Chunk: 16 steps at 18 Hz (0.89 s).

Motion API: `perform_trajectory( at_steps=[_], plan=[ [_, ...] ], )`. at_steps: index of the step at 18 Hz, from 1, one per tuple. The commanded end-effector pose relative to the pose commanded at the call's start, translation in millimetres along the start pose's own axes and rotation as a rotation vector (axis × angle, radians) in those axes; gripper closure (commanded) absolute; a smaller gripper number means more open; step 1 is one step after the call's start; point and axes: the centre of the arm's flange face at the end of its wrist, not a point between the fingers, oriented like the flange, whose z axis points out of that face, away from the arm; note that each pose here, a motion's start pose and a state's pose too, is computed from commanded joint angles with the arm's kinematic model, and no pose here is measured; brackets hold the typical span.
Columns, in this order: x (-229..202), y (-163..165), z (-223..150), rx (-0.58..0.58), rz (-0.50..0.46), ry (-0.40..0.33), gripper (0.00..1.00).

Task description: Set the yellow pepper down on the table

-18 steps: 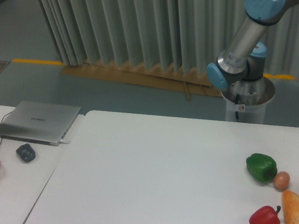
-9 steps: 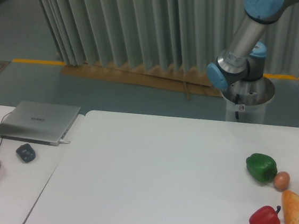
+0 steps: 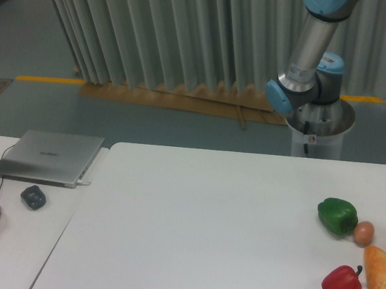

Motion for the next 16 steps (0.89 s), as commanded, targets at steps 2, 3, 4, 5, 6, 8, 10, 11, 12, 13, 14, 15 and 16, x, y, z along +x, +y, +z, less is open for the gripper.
perform_trajectory(
  at_steps=[2,3,4,5,6,8,10,11,12,13,14,15,16],
  plan=[
    [2,-19,-5,0.006,-0.033,-0.009,0.56],
    [0,-36,-4,0.017,-0.045,-0.011,0.56],
    [0,-46,-1,0.019,-0.068,-0.006,0.56],
    [-1,-61,3,0.019,-0.086,-0.002,0.56],
    [-2,-79,8,0.017,-0.091,0.003,0.56],
    [-5,-113,20,0.014,-0.171,-0.007,0.56],
    [-11,-140,40,0.0,-0.205,-0.039,0.56],
    [-9,-143,48,-0.003,-0.21,-0.042,0.56],
    [-8,-144,49,-0.003,-0.209,-0.045,0.56],
    [-7,-145,51,-0.003,-0.209,-0.045,0.56],
    [-6,-145,55,-0.008,-0.209,-0.039,0.56],
    [-3,-149,60,-0.023,-0.203,-0.031,0.56],
    [-2,-154,64,-0.049,-0.195,-0.027,0.56]
  ],
)
